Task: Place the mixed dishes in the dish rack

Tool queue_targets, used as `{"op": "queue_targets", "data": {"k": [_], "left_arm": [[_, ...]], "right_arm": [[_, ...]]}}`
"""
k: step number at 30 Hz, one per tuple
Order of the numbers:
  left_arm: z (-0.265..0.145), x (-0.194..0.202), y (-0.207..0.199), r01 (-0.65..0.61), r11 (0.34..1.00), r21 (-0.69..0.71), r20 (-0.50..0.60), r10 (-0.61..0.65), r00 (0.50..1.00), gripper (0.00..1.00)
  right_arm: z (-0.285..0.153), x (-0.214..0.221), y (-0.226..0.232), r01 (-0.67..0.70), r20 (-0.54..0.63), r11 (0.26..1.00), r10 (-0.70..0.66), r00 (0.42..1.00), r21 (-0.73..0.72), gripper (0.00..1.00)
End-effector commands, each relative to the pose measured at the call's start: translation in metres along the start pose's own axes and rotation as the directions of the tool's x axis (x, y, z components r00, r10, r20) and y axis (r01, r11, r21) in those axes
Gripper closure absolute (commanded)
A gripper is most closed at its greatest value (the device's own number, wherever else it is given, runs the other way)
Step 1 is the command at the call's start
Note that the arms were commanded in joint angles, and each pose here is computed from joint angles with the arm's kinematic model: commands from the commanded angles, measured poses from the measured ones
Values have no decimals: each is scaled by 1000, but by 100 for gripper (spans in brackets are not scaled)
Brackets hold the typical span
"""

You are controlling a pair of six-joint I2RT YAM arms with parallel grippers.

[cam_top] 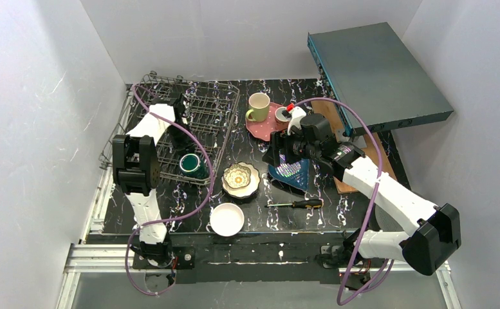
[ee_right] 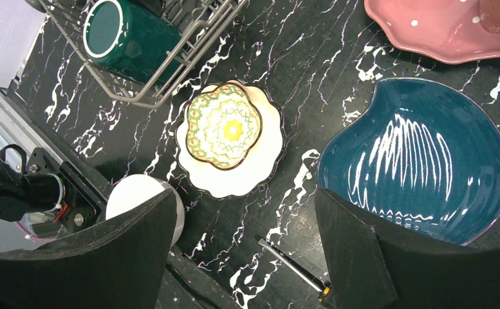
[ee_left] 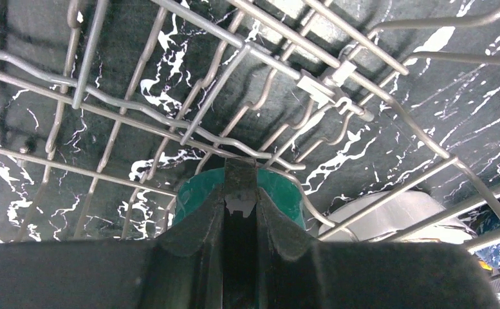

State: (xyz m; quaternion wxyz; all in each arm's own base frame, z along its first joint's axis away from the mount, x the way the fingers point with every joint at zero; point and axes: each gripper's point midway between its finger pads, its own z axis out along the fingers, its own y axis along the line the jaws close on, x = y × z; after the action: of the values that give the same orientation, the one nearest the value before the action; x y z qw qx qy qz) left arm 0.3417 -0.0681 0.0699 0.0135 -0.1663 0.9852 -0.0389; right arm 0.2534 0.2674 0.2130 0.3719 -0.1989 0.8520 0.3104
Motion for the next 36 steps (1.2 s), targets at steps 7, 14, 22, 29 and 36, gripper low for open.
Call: {"op": "queue_targets", "data": {"k": [7,14,22,29,36], "left_arm": [[8,23,7,1,999,32,-88,2,996,67],[-3,23,11,-5,1000,30,-63,7,998,43],[-52,14,22,-38,999,-13,60,38,997,31],[-117,26,33,-33,999,9,247,29,969,21],[-159,108,-20,-118,854,507,305,-51,951,20]], "right_arm": [[3,-6,9,20,25,999,-19,1000,-43,14],[2,-6,11,10,15,999,-9,1000,-51,14],[5,-1,13,2,-14,999,-2,1000,-53,14],[15,6,21,-3,-58,999,0,998,-52,16],[33,32,46,-3,-108,1000,3,994,7,17]]}}
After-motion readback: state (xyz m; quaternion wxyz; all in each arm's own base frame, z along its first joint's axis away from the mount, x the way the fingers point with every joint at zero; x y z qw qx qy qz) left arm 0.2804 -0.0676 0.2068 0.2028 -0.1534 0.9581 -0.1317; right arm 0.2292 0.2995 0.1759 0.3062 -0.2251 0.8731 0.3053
